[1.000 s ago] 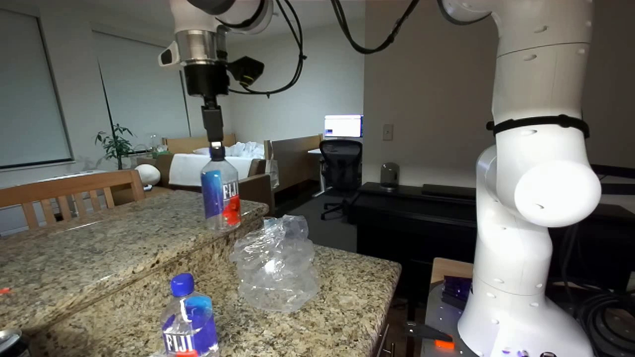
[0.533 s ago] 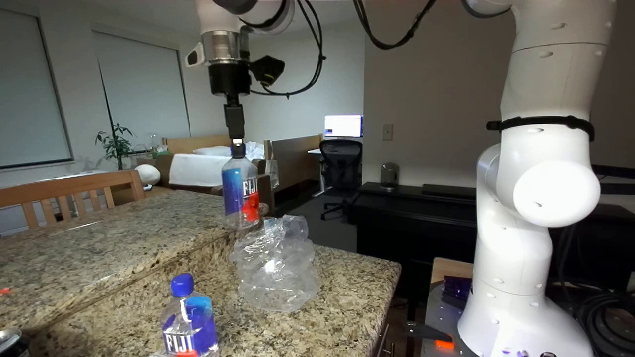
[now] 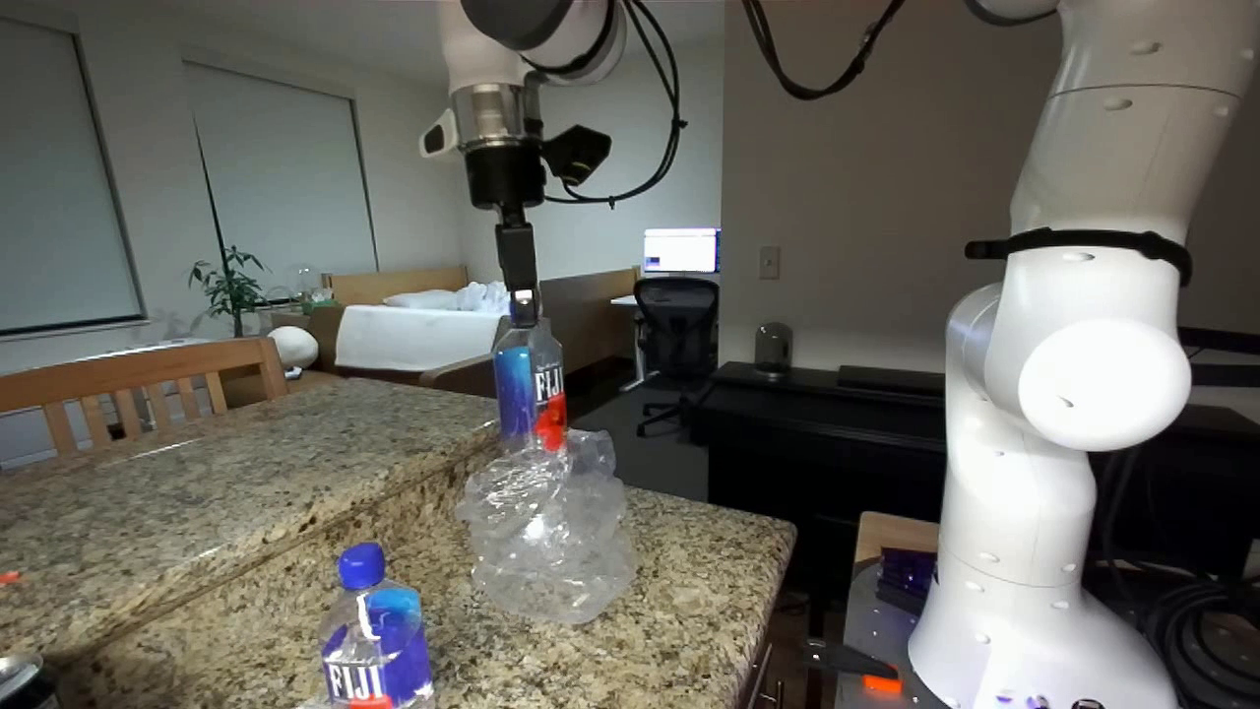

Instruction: Put one of the water bottles on the counter in the plastic bag

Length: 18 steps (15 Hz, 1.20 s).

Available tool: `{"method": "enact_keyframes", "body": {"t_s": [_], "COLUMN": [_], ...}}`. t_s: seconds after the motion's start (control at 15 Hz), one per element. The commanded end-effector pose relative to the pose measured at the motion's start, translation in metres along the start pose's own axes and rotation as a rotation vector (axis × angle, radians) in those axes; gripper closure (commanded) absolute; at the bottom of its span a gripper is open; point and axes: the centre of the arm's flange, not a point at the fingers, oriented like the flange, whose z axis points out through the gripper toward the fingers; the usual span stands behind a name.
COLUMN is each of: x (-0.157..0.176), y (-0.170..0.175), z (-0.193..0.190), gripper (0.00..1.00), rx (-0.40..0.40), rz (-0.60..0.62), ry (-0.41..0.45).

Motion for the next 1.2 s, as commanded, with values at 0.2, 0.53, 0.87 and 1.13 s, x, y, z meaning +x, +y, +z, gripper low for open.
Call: {"method": "enact_keyframes", "body": {"t_s": [0.2,0.53,0.87,1.13], "x": [-0.033,-0.038,-0.03,-0.019], "y": [-0.012,-0.016,-0.026,-0.037], "z": [0.031,0.048,0.059,0.076], "gripper": [0.85,0.85,0.85,0.85], "rx": [0.067,0.042,-0.048,-0.09], "rz": [0.027,0.049,0.073,0.082], "ry": [-0.018,-0.044,-0.002,0.027]}}
